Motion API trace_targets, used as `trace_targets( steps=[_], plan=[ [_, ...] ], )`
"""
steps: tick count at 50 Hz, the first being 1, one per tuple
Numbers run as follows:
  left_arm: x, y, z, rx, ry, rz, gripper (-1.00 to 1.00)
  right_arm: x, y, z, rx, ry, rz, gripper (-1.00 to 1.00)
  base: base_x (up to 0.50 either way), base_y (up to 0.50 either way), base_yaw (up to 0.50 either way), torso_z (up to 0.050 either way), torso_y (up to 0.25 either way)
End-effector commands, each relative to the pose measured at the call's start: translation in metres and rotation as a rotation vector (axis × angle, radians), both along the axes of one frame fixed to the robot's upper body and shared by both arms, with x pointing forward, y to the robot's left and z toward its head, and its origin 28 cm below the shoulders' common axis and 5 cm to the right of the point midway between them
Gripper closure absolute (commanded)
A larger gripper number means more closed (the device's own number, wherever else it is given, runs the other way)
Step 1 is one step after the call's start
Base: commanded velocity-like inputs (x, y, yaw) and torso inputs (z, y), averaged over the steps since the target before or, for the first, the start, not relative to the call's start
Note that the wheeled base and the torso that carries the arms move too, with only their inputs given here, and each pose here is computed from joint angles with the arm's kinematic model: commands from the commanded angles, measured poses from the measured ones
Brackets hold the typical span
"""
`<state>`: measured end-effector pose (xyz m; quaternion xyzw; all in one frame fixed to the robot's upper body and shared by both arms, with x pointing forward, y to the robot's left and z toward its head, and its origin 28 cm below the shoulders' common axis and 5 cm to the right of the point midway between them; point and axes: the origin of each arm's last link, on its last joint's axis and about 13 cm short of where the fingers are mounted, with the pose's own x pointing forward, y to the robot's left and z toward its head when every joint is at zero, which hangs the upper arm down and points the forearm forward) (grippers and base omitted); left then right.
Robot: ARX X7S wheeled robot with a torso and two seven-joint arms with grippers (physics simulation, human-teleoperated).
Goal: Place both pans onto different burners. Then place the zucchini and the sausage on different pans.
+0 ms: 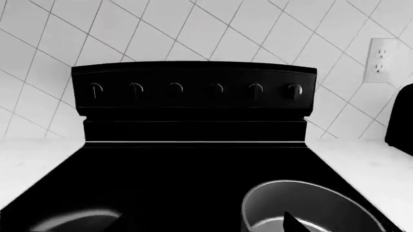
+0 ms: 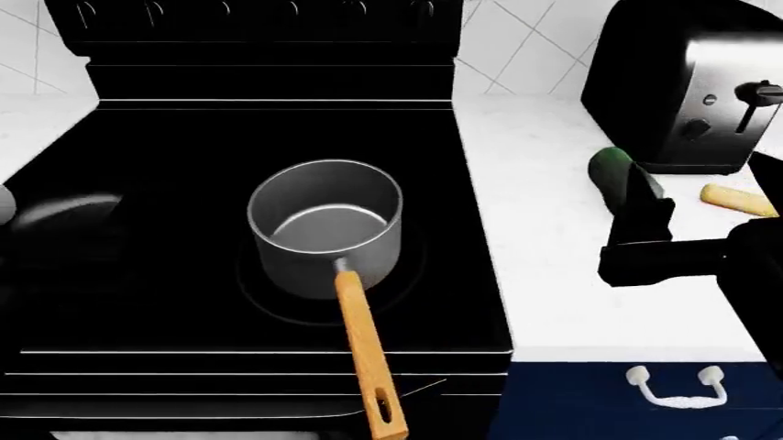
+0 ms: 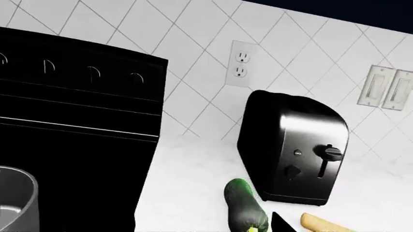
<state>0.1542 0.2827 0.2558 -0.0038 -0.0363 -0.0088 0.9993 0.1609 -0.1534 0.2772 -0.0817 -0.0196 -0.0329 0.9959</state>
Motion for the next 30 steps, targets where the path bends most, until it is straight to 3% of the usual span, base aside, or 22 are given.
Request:
trace_targets(
  steps=[1, 30],
  plan=[
    [0.0021, -0.0020, 0.0017, 0.002, -0.001, -0.010, -1.00, 0.0000, -0.0016, -0.0006, 0.006, -0.002, -0.005, -1.00, 0.00, -0.50, 0.00, 0.000, 0.000],
    [0.0031, -0.0047, 0.0035, -0.001, -0.005, -0.023, -1.00, 0.0010, -0.0036, -0.0069, 0.021, 0.003, -0.002, -1.00, 0.00, -0.50, 0.00, 0.000, 0.000]
  ],
)
